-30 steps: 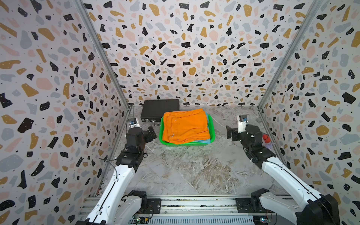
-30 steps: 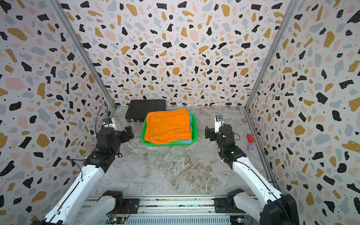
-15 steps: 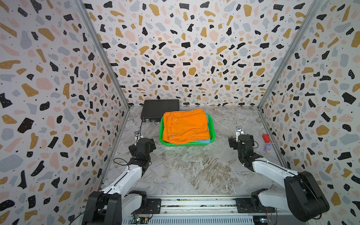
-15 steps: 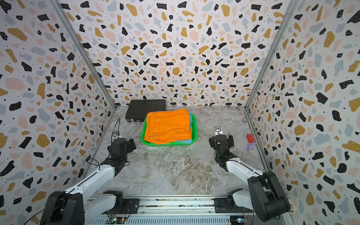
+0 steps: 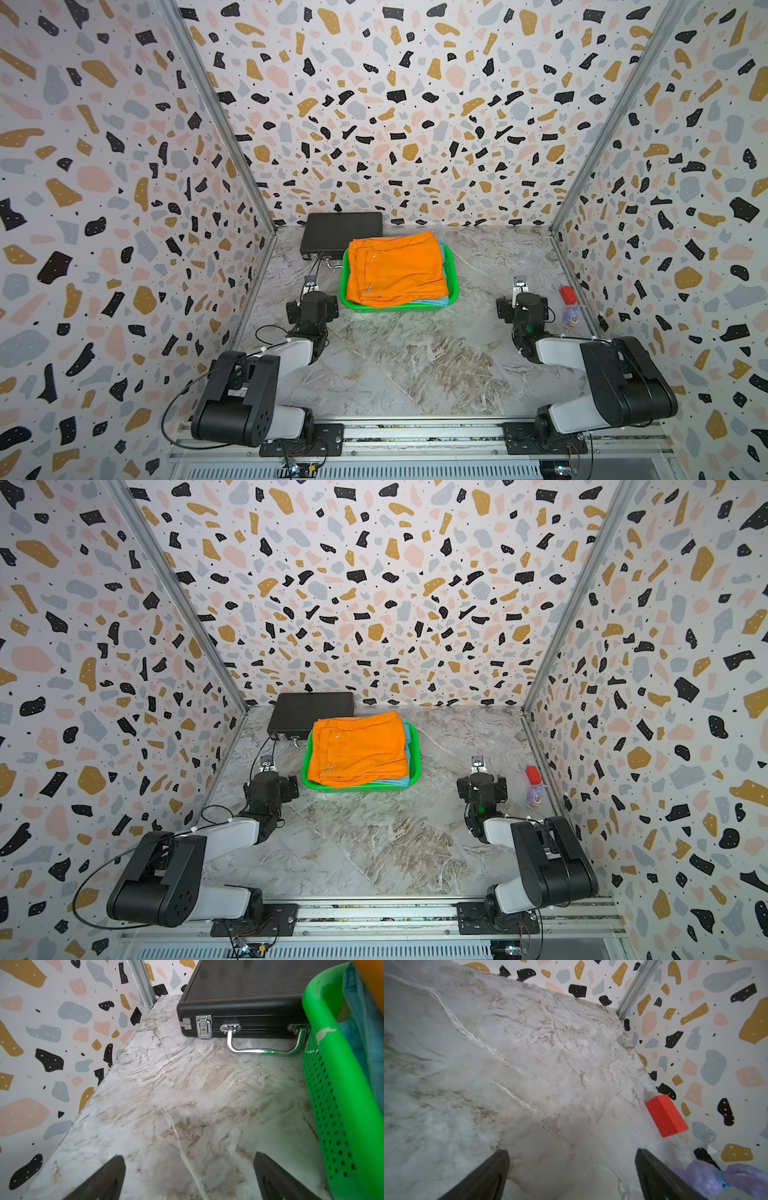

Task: Put the folded long pants in the basket
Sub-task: Reset both arms

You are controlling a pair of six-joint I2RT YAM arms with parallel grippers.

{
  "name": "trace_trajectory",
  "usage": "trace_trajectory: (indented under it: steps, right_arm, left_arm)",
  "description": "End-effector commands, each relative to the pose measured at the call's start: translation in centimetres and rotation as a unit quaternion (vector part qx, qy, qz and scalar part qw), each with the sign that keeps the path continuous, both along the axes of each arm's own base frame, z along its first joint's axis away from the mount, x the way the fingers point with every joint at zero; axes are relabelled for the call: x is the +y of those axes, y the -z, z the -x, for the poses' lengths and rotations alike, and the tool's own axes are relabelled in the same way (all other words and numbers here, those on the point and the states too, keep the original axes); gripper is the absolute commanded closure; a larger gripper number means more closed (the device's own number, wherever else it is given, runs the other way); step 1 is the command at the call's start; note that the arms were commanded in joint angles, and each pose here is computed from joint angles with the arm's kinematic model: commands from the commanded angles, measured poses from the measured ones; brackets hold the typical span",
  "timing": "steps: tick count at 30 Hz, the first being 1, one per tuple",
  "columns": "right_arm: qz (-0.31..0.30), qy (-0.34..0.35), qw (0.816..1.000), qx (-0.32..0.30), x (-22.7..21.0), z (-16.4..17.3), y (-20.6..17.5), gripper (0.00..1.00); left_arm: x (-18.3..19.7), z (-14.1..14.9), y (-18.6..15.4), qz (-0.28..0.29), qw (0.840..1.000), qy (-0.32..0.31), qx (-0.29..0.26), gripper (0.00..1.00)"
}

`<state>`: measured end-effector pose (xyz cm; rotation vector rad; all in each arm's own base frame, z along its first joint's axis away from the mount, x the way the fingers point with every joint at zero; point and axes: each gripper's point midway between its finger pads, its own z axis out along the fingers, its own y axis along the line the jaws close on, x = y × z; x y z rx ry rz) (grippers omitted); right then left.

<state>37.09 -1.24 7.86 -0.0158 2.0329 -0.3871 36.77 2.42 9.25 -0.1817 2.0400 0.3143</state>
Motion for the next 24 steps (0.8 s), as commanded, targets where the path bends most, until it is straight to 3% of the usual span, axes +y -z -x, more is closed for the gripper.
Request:
trace_trajectory:
  steps: [1,2,4,6,9,13,24]
  right_arm:
    - [-0.046,0.004,0.997,-0.063,-1.0,-0.7,-0.9,0.00]
    - [-0.045,-0.001,0.995,-0.084,-1.1,-0.8,-1.2,0.00]
    - [-0.053,-0.015,0.997,-0.054,-0.5,-0.6,-0.9,0.00]
    - [-0.049,-0.020,0.997,-0.062,-0.3,-1.1,-0.9,0.00]
    - [-0.047,-0.013,0.997,-0.067,-0.6,-1.0,-1.0,0.00]
    - [-0.049,-0.009,0.997,-0.063,-0.7,-1.0,-1.0,0.00]
    - [-0.050,-0.009,0.997,-0.060,-0.7,-0.9,-0.9,0.00]
  left_arm:
    - [-0.4,-0.6,-1.6,-0.003,0.999,0.012,-0.038,0.00]
    - [-0.5,-0.6,-1.5,-0.001,0.999,0.017,-0.039,0.00]
    - [-1.4,0.1,-0.6,0.003,0.998,0.048,-0.045,0.00]
    - [-0.9,0.3,-1.3,-0.007,0.993,0.036,-0.109,0.00]
    - [-0.9,0.6,-0.9,0.004,0.997,0.033,-0.073,0.00]
    - [-1.5,0.2,-1.1,-0.024,0.996,0.030,-0.075,0.00]
    - [-1.5,0.3,-1.2,-0.025,0.996,0.030,-0.076,0.00]
